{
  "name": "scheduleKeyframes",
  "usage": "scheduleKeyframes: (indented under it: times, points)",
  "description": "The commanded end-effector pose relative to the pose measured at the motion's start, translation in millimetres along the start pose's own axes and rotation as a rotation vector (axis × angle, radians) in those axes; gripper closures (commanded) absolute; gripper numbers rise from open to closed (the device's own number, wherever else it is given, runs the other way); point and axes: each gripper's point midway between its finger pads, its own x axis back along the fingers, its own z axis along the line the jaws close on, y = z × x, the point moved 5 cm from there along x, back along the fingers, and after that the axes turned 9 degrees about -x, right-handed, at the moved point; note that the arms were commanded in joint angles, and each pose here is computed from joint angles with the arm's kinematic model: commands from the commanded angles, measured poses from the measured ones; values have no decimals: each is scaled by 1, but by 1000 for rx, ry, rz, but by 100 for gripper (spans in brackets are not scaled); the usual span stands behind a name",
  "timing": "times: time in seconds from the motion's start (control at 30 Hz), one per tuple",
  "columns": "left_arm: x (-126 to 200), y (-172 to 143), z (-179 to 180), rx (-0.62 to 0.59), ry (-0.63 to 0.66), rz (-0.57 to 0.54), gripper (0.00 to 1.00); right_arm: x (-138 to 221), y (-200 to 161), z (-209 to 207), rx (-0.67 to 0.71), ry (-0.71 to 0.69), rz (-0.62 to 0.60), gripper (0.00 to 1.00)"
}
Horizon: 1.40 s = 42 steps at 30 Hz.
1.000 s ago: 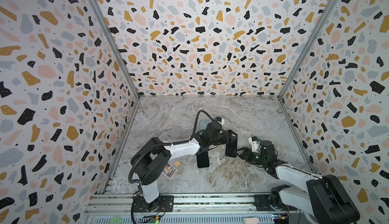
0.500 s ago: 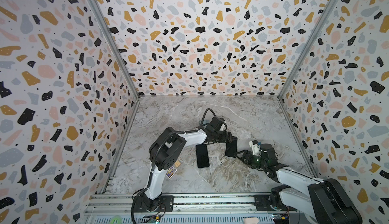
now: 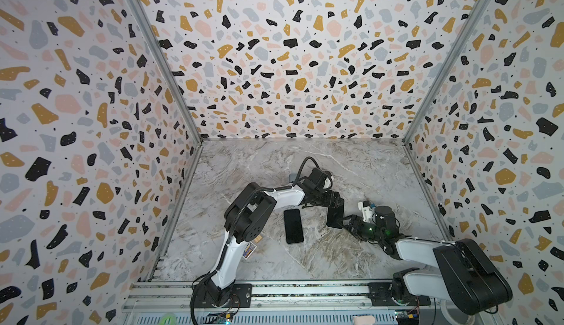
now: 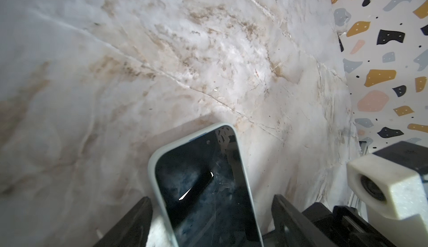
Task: Take the phone out of the phone case
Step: Pick up the phone from the center of the table.
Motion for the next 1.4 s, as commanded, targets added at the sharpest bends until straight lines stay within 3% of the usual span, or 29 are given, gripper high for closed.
scheduleKeyframes:
  times: [0.0,0.23,0.53,0.77,0.97,1.23,1.37]
  points:
    - [-17,-35,2,70,-58,77,17,-8,-1,-14,-26,-61,16,34]
    - [-5,-28,-31,116,-216,0,17,-15,3,-25,-37,-70,21,36]
    - [10,-26,-47,156,-300,-40,19,-14,7,-30,-49,-68,-4,39]
    - [9,-37,-39,160,-249,-20,23,-13,12,-29,-48,-68,-21,39]
    - [16,-22,-14,172,-173,-59,29,-8,7,-32,-41,-80,-17,40]
    - [12,-24,-7,178,-172,-37,48,-3,6,-29,-32,-61,-26,44]
    - [11,-22,-8,171,-190,-51,67,-3,6,-28,-28,-58,-23,45]
